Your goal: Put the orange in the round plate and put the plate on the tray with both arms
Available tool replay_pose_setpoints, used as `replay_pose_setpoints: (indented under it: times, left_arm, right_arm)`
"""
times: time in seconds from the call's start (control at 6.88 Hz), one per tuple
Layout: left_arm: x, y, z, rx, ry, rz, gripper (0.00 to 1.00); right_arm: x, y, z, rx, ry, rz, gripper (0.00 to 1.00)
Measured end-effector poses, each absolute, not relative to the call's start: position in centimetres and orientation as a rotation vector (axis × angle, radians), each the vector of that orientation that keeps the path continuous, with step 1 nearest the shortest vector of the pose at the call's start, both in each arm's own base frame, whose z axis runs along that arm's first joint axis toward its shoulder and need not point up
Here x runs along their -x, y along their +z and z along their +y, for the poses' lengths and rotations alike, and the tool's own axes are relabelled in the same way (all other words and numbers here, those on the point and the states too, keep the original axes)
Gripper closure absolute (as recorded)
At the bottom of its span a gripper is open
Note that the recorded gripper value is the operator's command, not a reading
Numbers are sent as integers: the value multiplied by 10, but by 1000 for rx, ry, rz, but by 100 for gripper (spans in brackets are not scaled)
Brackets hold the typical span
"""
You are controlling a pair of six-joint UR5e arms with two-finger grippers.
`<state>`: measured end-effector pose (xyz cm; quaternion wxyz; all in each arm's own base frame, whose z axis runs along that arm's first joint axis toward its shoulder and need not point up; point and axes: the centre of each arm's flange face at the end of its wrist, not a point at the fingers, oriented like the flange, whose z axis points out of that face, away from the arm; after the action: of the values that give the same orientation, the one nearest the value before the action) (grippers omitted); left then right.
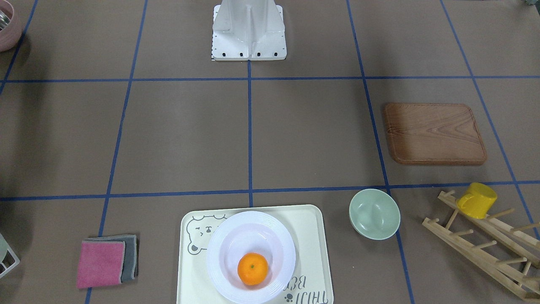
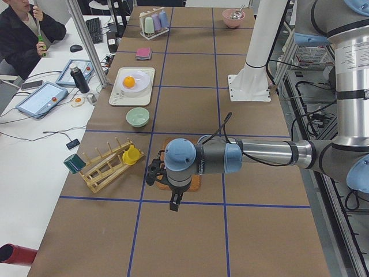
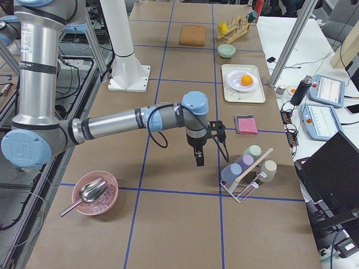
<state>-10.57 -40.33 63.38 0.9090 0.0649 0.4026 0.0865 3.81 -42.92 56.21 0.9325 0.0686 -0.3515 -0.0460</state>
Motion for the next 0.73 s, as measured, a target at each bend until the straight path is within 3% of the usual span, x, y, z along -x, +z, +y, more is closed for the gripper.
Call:
replay_pose_setpoints:
  times: [0.73]
  left_arm:
    - [106, 638, -402, -126, 174, 831, 1]
  right_arm:
    - [-57, 610, -398, -64, -41, -724, 0]
